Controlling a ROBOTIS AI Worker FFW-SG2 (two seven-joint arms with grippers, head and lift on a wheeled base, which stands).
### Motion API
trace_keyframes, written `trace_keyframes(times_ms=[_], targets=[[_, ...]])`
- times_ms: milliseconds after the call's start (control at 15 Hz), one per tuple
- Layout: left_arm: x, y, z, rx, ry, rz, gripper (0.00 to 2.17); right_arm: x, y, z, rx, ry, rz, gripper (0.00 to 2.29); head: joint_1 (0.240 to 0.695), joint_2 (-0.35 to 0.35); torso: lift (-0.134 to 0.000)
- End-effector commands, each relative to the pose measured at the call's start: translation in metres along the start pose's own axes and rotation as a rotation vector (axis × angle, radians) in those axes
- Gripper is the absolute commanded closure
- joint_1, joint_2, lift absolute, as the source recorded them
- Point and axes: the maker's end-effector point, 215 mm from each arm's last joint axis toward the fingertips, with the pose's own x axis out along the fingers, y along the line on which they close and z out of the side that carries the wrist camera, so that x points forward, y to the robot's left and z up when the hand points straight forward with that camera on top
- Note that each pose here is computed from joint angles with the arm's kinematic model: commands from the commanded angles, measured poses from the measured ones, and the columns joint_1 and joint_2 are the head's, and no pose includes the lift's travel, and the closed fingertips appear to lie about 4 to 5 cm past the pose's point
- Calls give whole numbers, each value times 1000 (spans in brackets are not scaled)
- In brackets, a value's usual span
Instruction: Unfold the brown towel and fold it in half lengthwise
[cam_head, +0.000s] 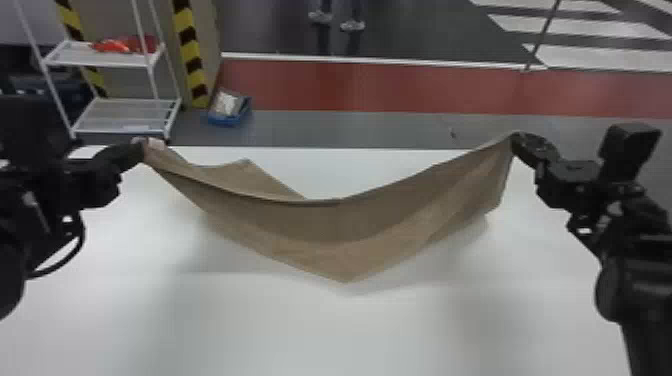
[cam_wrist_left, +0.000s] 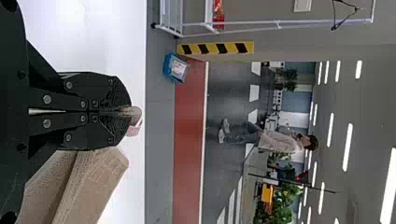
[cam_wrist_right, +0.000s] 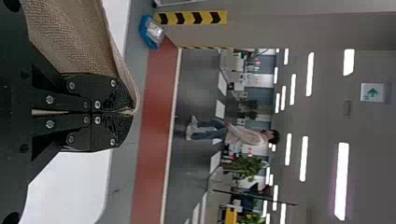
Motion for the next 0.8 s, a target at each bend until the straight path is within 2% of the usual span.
trace_keyframes(times_ms=[0,67,133,267,333,400,467,533,733], targets=[[39,21,58,6,-100,40,1561,46,11,69,-128,-179,4,1295,621,-67,-125],[54,30,93,8,-156,62,1561,66,10,95,-144,-227,4,1298,592,-56,-125],[62,39,126,-9,-205,71,1561,81,8,123,-156,-288,3,1298,510,-26,-125],[62,45,154,-19,-244,87,1561,91,6,161,-178,-380,2,1298,438,-6,-125],[54,41,156,-15,-257,89,1558,90,10,160,-195,-383,7,1295,403,2,-125],[45,39,147,-13,-259,91,1561,83,12,151,-224,-392,11,1298,381,7,-125],[33,35,124,5,-245,101,1561,70,11,121,-240,-366,23,1298,361,12,-125],[16,31,95,34,-223,123,1561,51,13,88,-250,-339,41,1295,366,11,-125],[-20,10,22,36,-156,114,1561,-11,37,16,-302,-331,100,1298,449,2,-125]])
